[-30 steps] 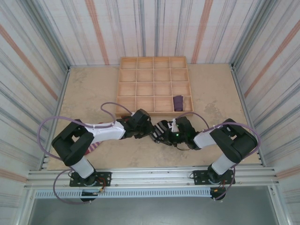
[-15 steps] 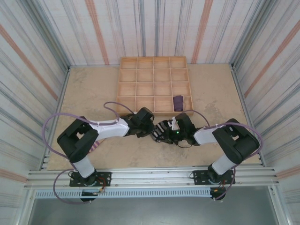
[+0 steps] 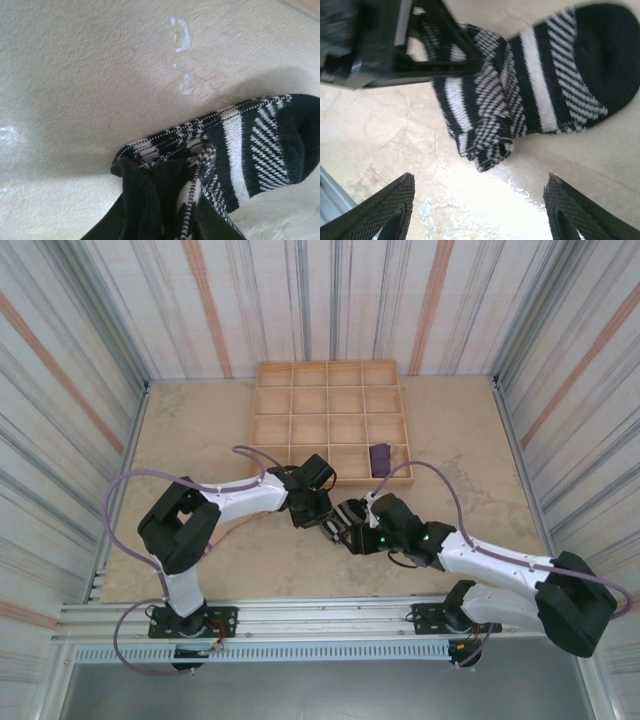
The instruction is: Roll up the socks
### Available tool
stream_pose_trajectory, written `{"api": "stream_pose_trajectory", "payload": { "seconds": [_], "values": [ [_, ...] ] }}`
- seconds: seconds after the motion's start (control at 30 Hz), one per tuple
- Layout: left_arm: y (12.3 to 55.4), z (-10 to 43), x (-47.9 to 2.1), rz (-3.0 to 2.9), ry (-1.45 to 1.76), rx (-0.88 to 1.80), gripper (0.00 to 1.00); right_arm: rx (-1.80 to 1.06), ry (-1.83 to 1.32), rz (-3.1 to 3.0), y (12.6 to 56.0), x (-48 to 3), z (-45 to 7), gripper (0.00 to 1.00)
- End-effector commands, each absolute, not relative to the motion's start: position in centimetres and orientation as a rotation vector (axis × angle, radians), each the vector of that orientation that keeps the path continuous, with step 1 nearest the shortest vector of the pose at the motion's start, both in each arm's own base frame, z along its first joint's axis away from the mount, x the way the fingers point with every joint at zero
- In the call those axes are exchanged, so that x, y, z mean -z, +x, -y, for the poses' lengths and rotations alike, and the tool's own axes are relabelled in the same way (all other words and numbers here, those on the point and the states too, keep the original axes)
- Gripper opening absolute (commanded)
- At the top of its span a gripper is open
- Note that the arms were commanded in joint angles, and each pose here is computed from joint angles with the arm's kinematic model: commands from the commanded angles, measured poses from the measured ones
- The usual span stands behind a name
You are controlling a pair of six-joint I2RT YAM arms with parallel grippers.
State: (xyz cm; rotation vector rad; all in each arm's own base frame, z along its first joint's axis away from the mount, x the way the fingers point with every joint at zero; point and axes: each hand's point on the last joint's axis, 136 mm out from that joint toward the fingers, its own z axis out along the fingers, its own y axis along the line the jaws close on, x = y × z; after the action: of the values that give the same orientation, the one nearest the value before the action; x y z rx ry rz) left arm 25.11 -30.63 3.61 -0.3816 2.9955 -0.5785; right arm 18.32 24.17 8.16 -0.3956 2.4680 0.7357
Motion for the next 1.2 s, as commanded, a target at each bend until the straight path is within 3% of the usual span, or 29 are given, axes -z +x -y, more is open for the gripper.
{"api": "stream_pose_trajectory", "payload": {
  "seconds": [0.0,0.27,0.7,0.83,1.0,1.17],
  "values": [
    [22.3,27.9,-1.8,-3.155,-0.375,0.386,0.04,-0.373,-0.542,-2.319,19.4,-8.0,-22.0,0.73],
    [22.0,28.2,-1.3,-3.192,-0.376,0.4,0.04,-0.215,-0.754,-2.059,19.6,-9.2,-26.1,0.75],
    [21.9,28.7,-1.0,-3.202,-0.397,0.479,0.06,-0.088,-0.82,-2.036,20.4,-4.8,-28.7,0.74],
    [21.8,28.8,-1.1,-3.203,-0.395,0.486,0.08,-0.039,-0.812,-2.075,20.4,-3.3,-28.4,0.56],
    [21.9,28.5,-1.5,-3.178,-0.413,0.507,0.19,-0.098,-0.771,-2.157,19.4,-2.6,-27.8,0.14],
    [22.2,28.6,-2.4,-3.141,-0.415,0.55,0.36,-0.2,-0.715,-2.288,18.3,-1.2,-26.8,0.0]
  ]
}}
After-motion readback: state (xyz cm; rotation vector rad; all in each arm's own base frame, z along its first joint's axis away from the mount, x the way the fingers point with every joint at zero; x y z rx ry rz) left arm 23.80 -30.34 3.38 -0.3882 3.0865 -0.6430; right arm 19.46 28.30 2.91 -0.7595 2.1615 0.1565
